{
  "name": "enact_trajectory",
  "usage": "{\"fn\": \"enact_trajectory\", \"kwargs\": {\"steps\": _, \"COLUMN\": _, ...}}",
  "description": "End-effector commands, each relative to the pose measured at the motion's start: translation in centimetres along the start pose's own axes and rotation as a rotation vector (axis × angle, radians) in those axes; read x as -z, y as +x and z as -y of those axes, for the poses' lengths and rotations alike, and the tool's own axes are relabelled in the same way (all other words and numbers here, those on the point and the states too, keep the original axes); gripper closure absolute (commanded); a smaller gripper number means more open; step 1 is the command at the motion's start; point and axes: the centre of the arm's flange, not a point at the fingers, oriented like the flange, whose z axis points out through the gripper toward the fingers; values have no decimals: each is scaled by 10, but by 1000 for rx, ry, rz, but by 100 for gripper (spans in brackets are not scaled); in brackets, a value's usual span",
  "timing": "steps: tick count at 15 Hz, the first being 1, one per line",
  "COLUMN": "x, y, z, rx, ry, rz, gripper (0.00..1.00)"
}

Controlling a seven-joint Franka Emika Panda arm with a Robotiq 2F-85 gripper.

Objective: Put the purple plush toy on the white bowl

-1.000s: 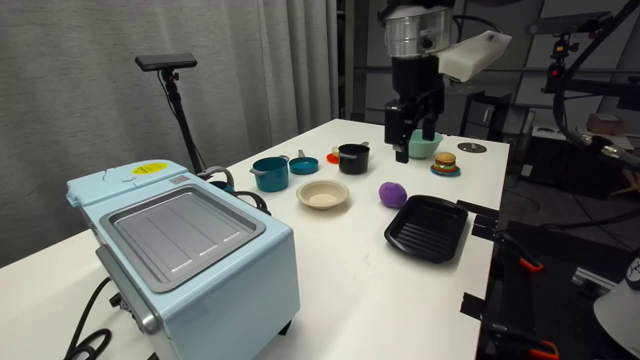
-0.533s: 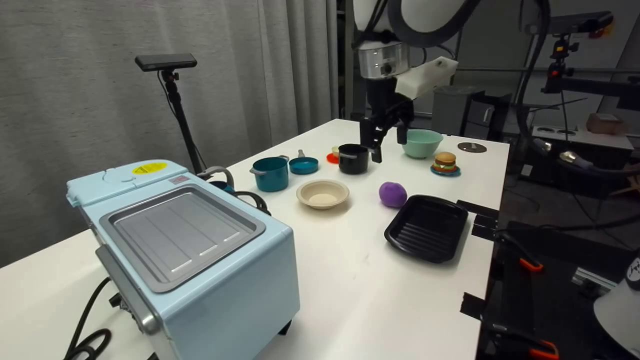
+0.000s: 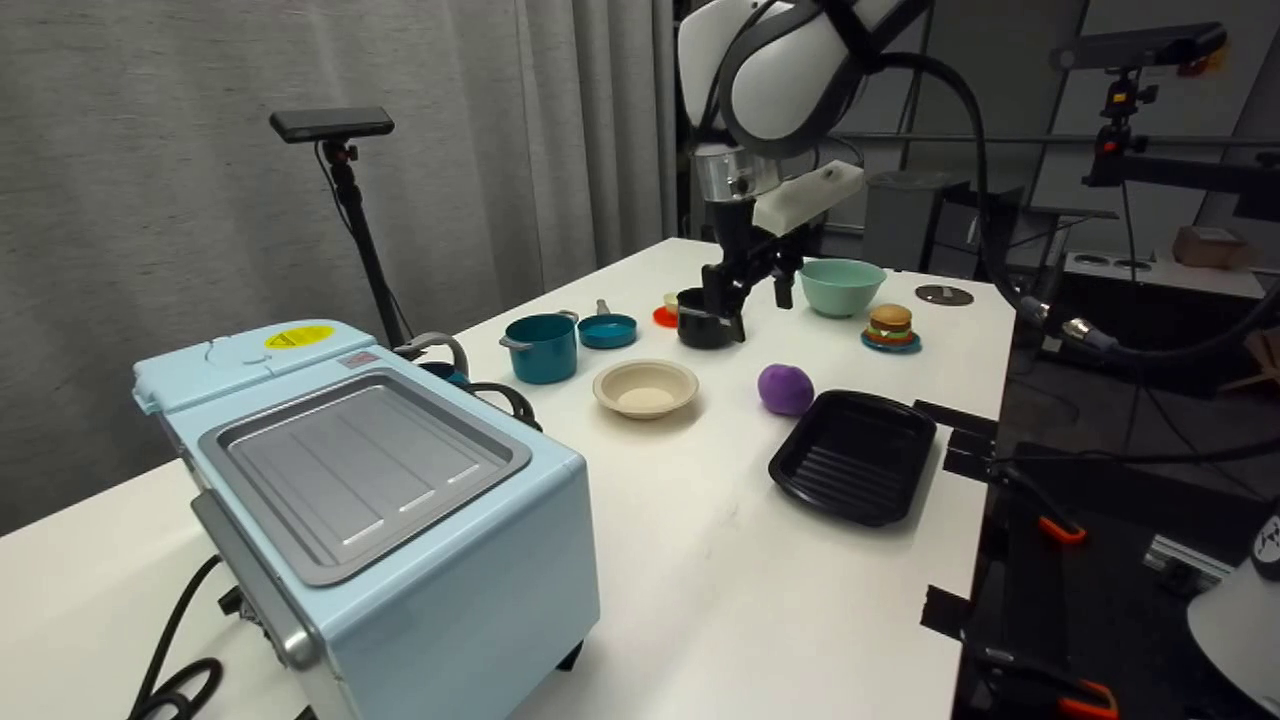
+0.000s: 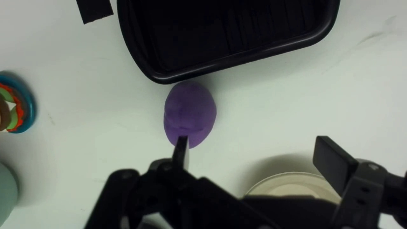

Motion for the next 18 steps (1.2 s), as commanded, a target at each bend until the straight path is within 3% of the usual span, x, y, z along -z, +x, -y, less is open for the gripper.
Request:
{"fn": "enact_trajectory", "kwargs": {"steps": 1, "x": -14, "y": 25, "z": -2, "rx": 5, "ry": -18, "rz": -3, "gripper": 0}}
{"fn": "enact_trajectory", "kwargs": {"steps": 2, "x": -18, "y": 27, "z": -2, "rx": 4, "ry": -22, "rz": -3, "gripper": 0}}
{"fn": "enact_trajectory", "kwargs": {"steps": 3, "x": -59, "y": 25, "z": -2, "rx": 0, "ry": -28, "rz": 4, "gripper": 0}}
{"fn": "enact_trajectory", "kwargs": {"steps": 11, "x": -142, "y": 47, "z": -19, "rx": -18, "ry": -70, "rz": 1, "gripper": 0}}
{"fn": "enact_trajectory", "kwargs": {"steps": 12, "x": -143, "y": 50, "z": -22, "rx": -25, "ry": -70, "rz": -6, "gripper": 25}}
{"fn": "enact_trajectory", "kwargs": {"steps": 13, "x": -144, "y": 52, "z": -24, "rx": -30, "ry": -70, "rz": -9, "gripper": 26}}
{"fn": "enact_trajectory", "kwargs": {"steps": 18, "x": -127, "y": 55, "z": -24, "rx": -50, "ry": -60, "rz": -32, "gripper": 64}}
